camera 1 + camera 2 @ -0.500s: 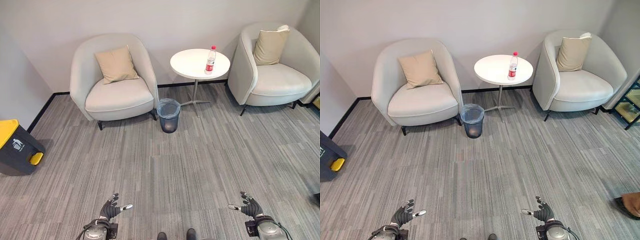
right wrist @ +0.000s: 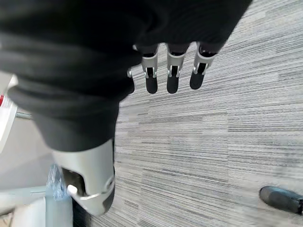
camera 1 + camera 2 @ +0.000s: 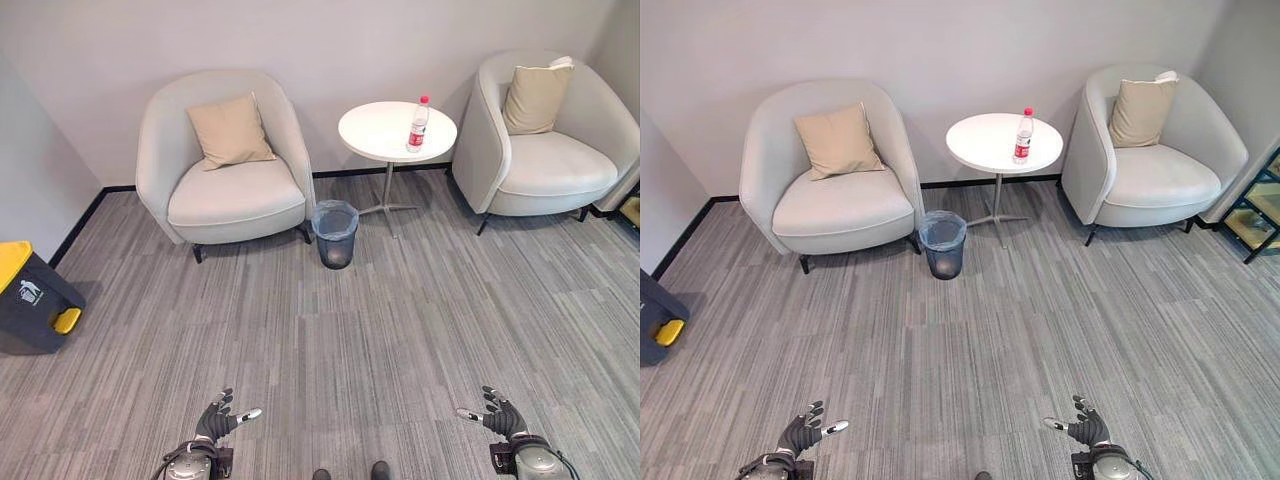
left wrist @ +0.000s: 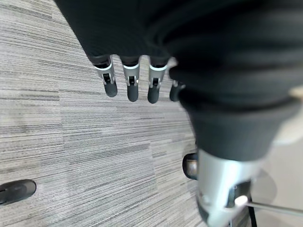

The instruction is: Gather garbage on tea table into small bin, then transfer packed bag to large trash can.

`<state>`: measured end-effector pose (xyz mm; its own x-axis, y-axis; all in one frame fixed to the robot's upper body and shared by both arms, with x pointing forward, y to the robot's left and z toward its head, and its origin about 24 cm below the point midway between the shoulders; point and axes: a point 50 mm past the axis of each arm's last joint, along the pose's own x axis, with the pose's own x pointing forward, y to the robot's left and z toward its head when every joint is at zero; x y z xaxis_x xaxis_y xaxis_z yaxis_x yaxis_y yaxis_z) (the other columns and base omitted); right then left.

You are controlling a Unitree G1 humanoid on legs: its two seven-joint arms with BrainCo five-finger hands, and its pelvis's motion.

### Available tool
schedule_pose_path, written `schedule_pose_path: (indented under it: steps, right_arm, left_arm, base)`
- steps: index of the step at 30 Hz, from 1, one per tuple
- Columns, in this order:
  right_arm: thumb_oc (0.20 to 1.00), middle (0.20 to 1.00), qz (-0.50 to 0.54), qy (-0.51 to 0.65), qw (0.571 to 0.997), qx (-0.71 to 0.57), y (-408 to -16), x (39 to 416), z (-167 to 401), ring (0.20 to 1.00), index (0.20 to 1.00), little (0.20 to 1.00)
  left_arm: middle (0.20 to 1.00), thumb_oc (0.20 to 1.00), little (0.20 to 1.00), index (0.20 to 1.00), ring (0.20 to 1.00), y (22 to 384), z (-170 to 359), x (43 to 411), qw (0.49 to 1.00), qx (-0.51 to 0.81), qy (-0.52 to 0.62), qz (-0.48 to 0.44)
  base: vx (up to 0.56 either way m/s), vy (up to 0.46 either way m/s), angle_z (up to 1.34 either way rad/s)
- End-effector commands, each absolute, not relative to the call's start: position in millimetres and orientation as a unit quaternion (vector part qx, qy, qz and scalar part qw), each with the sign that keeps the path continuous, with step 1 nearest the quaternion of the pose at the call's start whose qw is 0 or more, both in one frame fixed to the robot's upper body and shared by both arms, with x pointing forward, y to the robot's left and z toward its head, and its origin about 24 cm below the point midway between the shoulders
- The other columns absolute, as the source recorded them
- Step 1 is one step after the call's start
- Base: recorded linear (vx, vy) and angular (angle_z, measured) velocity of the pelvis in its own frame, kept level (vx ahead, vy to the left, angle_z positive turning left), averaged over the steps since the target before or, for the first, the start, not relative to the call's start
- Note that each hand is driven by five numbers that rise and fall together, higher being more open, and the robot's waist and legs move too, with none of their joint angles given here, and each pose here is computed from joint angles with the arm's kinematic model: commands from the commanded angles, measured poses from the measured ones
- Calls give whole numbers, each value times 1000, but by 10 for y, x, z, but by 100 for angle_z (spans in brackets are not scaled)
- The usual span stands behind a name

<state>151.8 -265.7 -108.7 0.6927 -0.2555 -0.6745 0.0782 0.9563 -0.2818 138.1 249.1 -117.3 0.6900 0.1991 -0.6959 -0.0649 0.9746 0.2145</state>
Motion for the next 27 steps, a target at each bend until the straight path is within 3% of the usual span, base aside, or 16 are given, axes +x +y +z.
schedule_pose_path:
  steps: [1, 16, 27]
  right_arm:
    - [1000, 1000, -112, 348, 925, -101, -2685, 1736, -990, 1000, 1000, 1000]
    - [1000, 1000, -121, 316, 934, -110, -2745, 1957, -841, 1000, 1000, 1000]
    - [1000, 1000, -110, 311, 936, -122, -2761, 1916, -828, 1000, 1000, 1000]
  left_arm:
    - [1000, 1000, 1000, 1000, 1000, 2553, -1088, 1542, 926, 81, 359, 85]
    - [1000, 1000, 1000, 1000, 1000, 2673, -943, 1675, 936, 91, 325, 103]
    - [1000, 1000, 1000, 1000, 1000, 2427, -973, 1772, 943, 75, 317, 65]
  base:
    - [7, 44, 0]
    - [38, 59, -19]
    - [303, -251, -11]
